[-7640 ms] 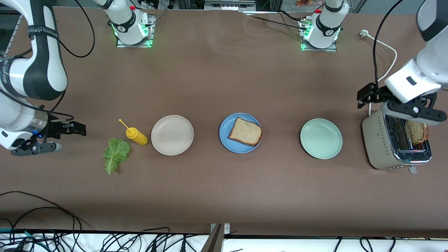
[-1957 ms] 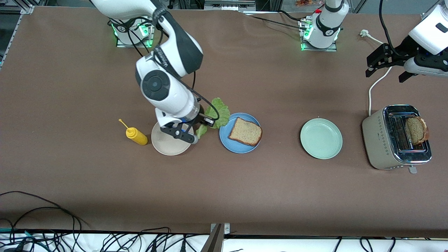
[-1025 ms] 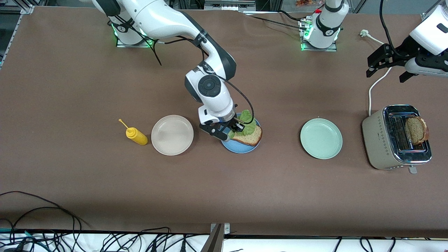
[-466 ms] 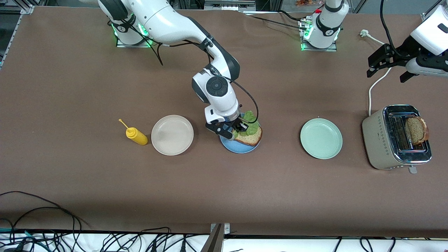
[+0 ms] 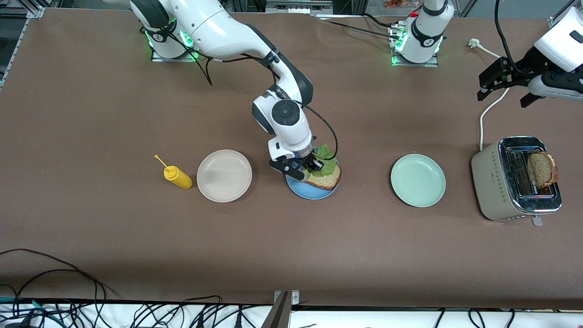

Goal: Make sandwich in blue plate with both arms
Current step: 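Lower the lettuce onto the bread and open the right gripper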

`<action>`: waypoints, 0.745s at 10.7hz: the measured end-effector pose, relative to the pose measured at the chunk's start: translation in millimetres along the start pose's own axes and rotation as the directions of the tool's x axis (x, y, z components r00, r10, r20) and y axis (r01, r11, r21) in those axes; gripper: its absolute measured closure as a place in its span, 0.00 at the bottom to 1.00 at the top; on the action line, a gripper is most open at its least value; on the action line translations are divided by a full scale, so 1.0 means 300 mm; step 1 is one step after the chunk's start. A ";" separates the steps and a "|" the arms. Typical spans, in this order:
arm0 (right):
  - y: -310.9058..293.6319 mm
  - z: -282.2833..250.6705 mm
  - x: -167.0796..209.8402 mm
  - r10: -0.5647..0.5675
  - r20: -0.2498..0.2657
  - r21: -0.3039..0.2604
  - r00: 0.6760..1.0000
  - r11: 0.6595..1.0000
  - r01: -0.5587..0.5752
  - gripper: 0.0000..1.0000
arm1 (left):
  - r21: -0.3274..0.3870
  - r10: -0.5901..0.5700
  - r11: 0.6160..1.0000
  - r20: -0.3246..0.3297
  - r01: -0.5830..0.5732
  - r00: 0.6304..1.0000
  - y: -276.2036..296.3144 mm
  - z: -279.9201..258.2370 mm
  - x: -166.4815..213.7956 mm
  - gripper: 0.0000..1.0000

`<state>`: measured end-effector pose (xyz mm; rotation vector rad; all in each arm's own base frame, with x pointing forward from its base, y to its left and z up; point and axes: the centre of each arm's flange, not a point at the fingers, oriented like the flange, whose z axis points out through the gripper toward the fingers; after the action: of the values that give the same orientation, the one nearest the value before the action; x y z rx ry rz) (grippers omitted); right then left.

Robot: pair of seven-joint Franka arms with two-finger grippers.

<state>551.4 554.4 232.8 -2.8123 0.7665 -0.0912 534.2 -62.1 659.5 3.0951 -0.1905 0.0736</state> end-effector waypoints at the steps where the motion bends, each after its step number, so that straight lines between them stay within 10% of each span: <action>1: -0.002 -0.001 0.000 0.014 -0.003 0.003 1.000 1.000 -0.014 0.73 | 0.000 0.000 1.000 0.000 0.000 1.000 0.000 0.000 0.000 0.00; 6: -0.013 -0.017 -0.001 0.035 -0.012 0.019 0.999 0.999 -0.034 0.07 | 0.000 0.000 1.000 0.000 0.000 1.000 0.000 0.000 0.000 0.00; 8: -0.026 -0.057 0.011 0.034 -0.022 0.033 0.999 0.999 -0.034 0.00 | 0.000 0.000 1.000 0.000 0.000 1.000 0.000 0.000 0.000 0.00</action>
<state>556.1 556.0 251.3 -2.7708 0.8100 -0.1295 534.2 -62.1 659.5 3.0951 -0.1901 0.0735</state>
